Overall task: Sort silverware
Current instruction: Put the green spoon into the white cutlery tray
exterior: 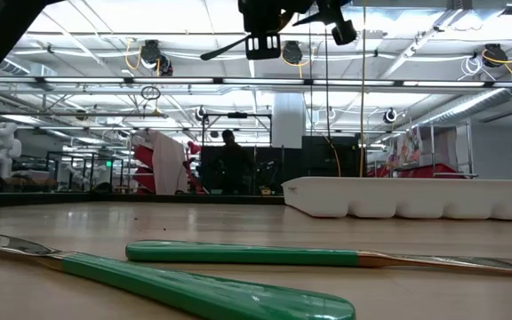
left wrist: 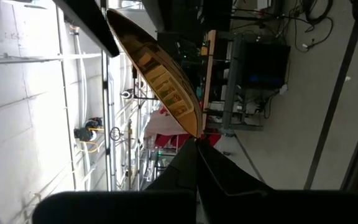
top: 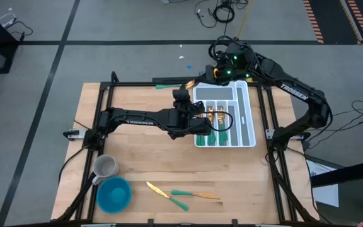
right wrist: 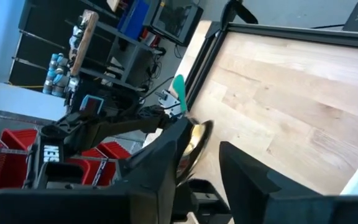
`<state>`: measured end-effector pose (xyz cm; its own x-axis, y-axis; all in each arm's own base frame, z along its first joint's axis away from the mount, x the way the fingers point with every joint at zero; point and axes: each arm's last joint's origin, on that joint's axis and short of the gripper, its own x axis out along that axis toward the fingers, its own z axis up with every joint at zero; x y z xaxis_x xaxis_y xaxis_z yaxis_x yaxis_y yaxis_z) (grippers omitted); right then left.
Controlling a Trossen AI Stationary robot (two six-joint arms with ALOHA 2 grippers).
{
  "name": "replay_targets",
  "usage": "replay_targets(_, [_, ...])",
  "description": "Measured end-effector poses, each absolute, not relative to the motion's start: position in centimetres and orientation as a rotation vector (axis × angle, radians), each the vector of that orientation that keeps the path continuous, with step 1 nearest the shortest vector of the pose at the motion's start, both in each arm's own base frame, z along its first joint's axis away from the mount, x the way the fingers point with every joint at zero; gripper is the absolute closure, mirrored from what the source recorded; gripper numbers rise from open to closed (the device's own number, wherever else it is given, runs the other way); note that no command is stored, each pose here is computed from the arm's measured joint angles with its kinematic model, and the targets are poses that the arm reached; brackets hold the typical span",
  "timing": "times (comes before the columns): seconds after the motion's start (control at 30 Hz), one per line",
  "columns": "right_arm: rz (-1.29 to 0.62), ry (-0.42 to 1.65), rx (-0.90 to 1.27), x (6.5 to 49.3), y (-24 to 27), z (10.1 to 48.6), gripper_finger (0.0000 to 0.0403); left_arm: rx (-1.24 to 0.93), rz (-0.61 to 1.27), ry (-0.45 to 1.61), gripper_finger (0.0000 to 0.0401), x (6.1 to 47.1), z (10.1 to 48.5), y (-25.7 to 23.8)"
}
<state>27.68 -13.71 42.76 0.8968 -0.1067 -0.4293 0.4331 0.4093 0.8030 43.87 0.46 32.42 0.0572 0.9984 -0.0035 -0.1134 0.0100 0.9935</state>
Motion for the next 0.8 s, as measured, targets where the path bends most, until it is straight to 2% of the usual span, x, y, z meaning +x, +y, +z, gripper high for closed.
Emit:
replay_targets(0.53, [-0.321,0.41,1.134,28.8,-14.4,41.3,0.0304,1.149,1.211,1.092,0.0401,43.9,32.4,0.5])
replay_targets(0.63, [-0.32,0.414,1.112,28.9,-14.4,41.2,0.0334,1.15,1.21,1.093,0.0401,43.9,32.3,0.5])
replay_targets(0.73, [-0.324,0.409,1.079,28.9,-14.6,41.2,0.0385,1.149,1.218,1.088,0.0401,43.9,32.4,0.5])
replay_targets(0.8, [-0.326,0.415,1.069,28.9,-14.6,41.1,0.0395,1.147,1.223,1.083,0.0401,43.9,32.4,0.5])
